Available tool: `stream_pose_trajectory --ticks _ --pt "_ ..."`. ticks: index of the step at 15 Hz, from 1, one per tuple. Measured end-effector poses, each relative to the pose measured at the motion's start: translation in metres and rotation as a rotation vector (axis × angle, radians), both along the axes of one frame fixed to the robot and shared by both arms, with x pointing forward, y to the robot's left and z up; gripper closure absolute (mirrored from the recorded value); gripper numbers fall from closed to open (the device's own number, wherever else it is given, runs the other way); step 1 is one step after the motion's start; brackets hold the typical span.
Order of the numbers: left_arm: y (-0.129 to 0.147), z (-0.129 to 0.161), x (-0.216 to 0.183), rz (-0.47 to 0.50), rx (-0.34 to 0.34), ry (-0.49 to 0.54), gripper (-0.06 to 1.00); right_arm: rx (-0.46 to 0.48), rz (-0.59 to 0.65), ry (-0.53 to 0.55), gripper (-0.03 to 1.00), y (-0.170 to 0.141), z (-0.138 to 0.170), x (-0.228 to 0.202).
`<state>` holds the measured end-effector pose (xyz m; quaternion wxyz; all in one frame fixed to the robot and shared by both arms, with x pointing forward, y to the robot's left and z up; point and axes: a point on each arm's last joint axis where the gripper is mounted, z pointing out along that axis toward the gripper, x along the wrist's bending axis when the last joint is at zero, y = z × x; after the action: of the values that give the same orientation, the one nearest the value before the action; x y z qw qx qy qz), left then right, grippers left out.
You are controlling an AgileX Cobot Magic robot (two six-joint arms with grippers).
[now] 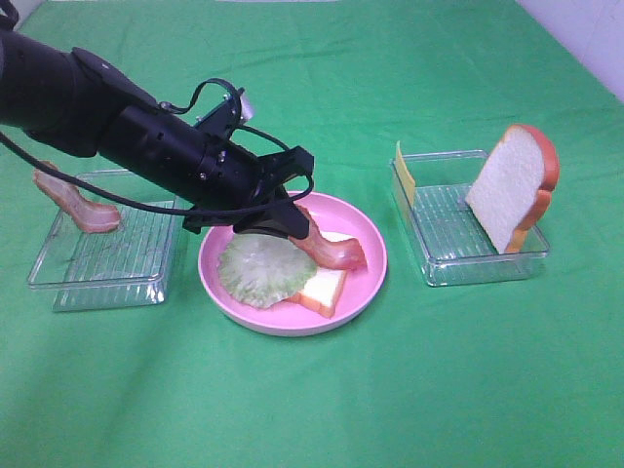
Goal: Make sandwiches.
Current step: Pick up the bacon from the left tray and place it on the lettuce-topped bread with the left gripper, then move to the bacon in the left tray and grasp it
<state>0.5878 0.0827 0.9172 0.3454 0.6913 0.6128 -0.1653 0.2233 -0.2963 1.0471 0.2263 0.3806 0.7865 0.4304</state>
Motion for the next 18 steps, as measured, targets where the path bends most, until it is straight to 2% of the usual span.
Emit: stream_pose_trajectory --ticks 4,6,7,10,11,13,15,18 --pt "0.010 0.001 0.004 0.040 0.119 -0.038 0.93 0.000 0.000 0.000 0.29 0.000 0.000 0.000" --pt "0.012 0.004 0.004 0.039 0.149 -0.065 0.92 0.000 0.000 0.000 0.29 0.000 0.000 0.000" --pt "0.014 0.004 0.004 0.018 0.175 -0.079 0.87 0.000 0.000 0.000 0.29 0.000 0.000 0.000" --pt "0.014 0.007 0.003 0.013 0.177 -0.080 0.54 0.000 0.000 0.000 0.29 0.000 0.000 0.000" --pt "0.015 0.013 0.003 0.015 0.173 -0.092 0.31 0.000 0.000 0.000 0.29 0.000 0.000 0.000" --pt "0.016 0.028 0.001 0.027 0.158 -0.117 0.23 0.000 0.000 0.000 0.29 0.000 0.000 0.000" --pt "0.020 0.051 0.000 0.069 0.129 -0.147 0.21 0.000 0.000 0.000 0.29 0.000 0.000 0.000" --pt "0.054 0.086 0.004 0.184 0.147 -0.180 0.20 0.000 0.000 0.000 0.29 0.000 0.000 0.000"
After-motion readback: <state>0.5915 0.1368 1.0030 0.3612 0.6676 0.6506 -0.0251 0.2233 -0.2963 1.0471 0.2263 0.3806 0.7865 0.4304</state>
